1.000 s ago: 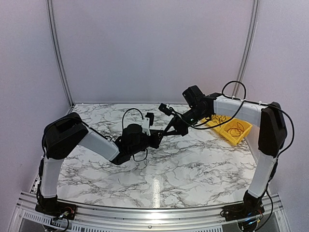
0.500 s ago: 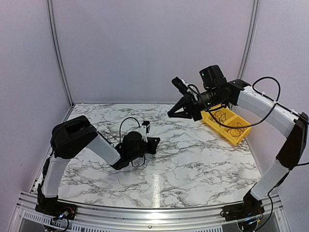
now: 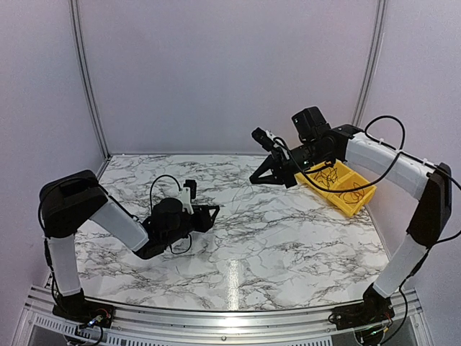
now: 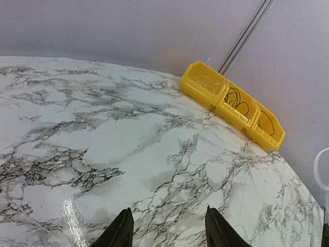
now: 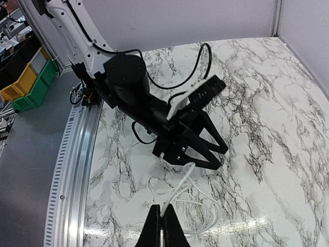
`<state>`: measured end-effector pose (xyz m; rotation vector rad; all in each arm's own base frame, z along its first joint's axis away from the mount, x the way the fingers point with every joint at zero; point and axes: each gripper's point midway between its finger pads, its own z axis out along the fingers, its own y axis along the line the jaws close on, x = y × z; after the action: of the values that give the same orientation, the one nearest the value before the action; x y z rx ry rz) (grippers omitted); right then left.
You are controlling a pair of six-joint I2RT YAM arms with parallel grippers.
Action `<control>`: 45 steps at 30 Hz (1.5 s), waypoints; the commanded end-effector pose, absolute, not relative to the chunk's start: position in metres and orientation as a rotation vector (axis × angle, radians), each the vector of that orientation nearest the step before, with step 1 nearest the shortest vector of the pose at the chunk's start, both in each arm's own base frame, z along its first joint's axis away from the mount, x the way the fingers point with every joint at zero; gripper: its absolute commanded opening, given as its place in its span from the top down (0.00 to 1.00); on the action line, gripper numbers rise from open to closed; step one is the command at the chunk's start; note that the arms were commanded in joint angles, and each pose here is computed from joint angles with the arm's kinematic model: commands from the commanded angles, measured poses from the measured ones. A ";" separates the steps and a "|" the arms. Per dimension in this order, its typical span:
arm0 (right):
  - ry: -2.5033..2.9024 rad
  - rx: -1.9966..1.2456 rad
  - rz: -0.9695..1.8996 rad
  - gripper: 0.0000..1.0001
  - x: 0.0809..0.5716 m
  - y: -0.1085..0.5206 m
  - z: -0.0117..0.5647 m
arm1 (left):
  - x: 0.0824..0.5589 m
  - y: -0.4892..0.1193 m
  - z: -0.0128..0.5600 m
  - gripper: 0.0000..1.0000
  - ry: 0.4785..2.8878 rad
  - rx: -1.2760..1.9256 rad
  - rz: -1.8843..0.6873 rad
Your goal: Untangle the cables
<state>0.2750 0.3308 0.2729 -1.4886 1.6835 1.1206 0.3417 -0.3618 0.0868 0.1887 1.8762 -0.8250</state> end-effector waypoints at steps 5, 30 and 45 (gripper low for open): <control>1.741 -1.477 1.050 1.00 0.292 0.332 0.252 | 0.319 -0.379 0.185 0.46 1.625 0.336 -1.028; 1.739 -1.483 1.105 1.00 0.286 0.335 0.249 | 0.338 -0.443 0.173 0.69 1.627 0.381 -1.160; 1.631 -1.526 1.206 1.00 0.259 0.338 0.278 | 0.392 -0.441 0.124 0.92 1.718 0.127 -1.130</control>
<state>0.2766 0.3366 0.2535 -1.4994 1.7199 1.1556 0.3728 -0.4480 0.1353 0.2269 1.7033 -1.1438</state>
